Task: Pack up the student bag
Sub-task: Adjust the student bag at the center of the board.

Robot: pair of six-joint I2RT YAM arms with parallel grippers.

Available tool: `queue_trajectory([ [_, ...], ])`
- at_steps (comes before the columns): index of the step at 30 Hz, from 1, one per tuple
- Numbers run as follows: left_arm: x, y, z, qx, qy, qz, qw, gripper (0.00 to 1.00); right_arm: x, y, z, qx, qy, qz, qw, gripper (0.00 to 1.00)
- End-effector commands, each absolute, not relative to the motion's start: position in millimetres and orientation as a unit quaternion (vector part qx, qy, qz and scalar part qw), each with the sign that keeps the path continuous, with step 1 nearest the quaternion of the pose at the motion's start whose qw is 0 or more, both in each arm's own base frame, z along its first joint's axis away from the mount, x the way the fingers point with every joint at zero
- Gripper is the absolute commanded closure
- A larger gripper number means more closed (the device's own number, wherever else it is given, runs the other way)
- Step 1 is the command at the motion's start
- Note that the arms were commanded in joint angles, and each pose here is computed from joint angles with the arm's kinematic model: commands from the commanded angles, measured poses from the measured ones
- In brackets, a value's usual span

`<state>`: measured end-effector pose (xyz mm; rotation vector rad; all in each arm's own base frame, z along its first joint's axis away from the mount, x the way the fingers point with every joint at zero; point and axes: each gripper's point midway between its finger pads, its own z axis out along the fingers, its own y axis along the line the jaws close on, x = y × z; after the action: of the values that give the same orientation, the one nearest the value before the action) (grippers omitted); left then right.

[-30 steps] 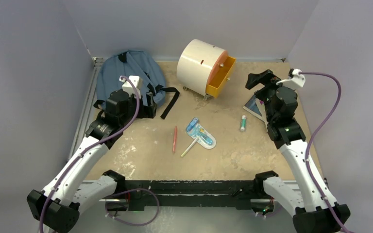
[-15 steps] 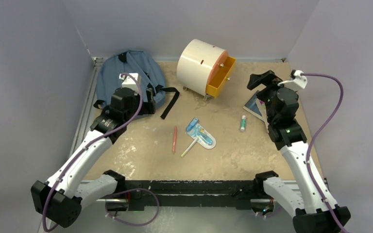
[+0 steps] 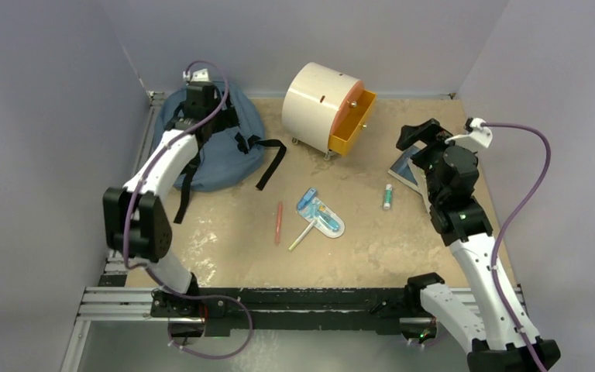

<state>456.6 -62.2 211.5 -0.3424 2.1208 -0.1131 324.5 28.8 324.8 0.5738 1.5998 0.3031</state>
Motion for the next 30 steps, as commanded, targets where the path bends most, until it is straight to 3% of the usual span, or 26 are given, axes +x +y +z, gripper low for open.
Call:
queue_trajectory([
  [1, 514.2, -77.8, 217.9, -0.125, 0.86, -0.057, 0.491, 0.14, 314.3, 28.6, 319.5, 0.242, 0.706, 0.135, 0.652, 0.01],
  [11, 603.8, -90.7, 151.2, -0.091, 0.887, -0.021, 0.452, 0.14, 298.7, 34.4, 299.0, 0.238, 0.725, 0.15, 0.629, 0.01],
  [18, 643.6, -99.6, 130.3, -0.038, 0.879, 0.026, 0.475, 0.14, 292.4, 35.0, 288.1, 0.237, 0.732, 0.152, 0.62, 0.01],
  [27, 641.4, -100.7, 83.6, 0.018, 0.888, 0.114, 0.446, 0.12, 294.4, 36.5, 280.6, 0.233, 0.741, 0.148, 0.612, 0.01],
  [30, 634.5, -98.1, 63.7, 0.029, 0.899, 0.123, 0.42, 0.21, 295.4, 37.8, 280.5, 0.23, 0.742, 0.15, 0.611, 0.01],
])
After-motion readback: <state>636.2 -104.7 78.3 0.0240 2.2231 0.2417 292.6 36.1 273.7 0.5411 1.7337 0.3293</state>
